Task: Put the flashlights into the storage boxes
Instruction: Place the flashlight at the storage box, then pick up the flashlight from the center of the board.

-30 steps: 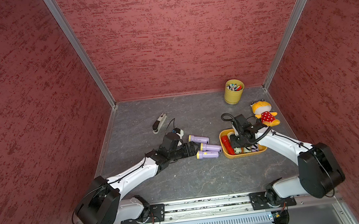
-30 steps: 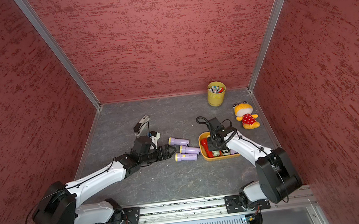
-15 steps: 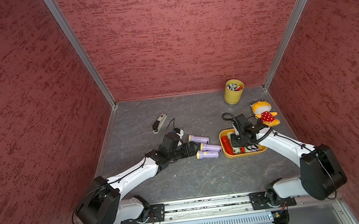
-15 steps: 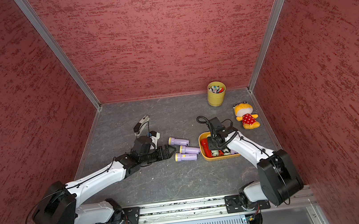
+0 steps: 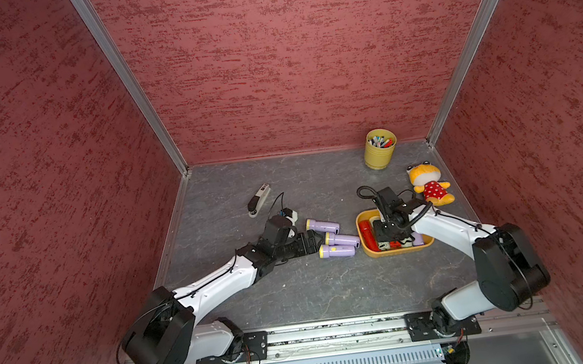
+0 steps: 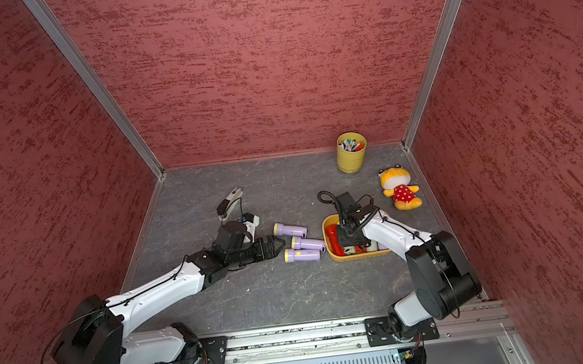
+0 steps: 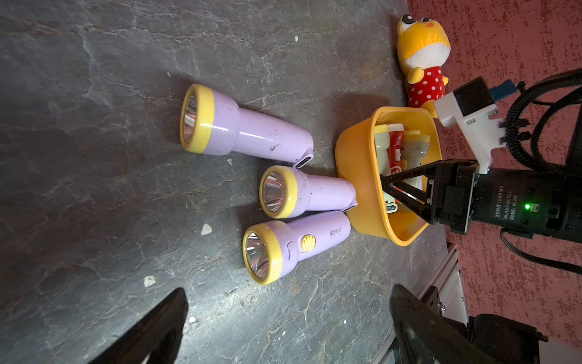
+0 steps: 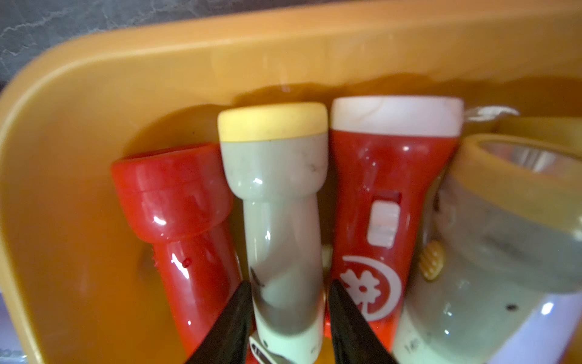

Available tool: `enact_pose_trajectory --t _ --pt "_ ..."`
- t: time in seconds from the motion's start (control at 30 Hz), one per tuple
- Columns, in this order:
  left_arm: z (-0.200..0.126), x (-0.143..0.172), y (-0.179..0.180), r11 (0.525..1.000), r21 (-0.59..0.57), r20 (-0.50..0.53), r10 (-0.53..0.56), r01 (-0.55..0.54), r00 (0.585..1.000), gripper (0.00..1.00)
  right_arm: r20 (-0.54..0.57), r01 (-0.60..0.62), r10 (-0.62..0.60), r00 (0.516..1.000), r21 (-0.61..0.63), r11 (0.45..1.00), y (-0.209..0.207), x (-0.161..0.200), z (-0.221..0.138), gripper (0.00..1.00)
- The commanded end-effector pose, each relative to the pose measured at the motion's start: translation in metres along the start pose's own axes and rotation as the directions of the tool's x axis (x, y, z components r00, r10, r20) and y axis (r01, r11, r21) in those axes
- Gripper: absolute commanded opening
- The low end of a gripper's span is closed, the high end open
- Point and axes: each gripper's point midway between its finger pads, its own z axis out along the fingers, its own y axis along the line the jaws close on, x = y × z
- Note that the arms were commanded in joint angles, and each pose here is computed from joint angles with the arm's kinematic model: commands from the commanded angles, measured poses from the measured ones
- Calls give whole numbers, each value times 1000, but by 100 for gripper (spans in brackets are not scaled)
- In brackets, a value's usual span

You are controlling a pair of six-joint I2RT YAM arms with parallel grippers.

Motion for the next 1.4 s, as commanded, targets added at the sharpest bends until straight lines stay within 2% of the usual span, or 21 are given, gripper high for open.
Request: enact_pose_trajectory --t 0.0,0.23,0.37,0.63,0.83,1.13,1.23,1.37 --pt "-3 -7 -7 1000 11 23 24 -24 999 100 77 -30 32 997 -33 999 2 -12 -31 49" --pt "-4 -7 -8 1000 16 23 25 -25 999 100 120 -109 105 987 29 994 -29 -14 -43 53" --pt "-5 -8 -10 999 17 26 30 -31 999 100 123 -176 171 978 30 984 -47 -19 -37 43" --pt "-7 -10 -11 999 14 34 36 -36 999 100 140 -281 283 949 -32 959 -67 -29 -27 37" --pt "-7 -12 -10 999 8 37 36 -36 999 100 124 -298 301 945 -41 954 -71 -32 -14 32" --pt "-4 -13 -11 999 6 33 39 -39 999 100 111 -293 293 950 -16 956 -76 -31 -2 30" --pt "-4 -11 -9 999 1 32 36 -36 999 100 111 -282 281 953 -8 959 -77 -33 -3 31" --pt "-7 -10 -7 1000 -3 37 25 -25 999 100 154 -263 264 952 -27 964 -74 -41 -23 38"
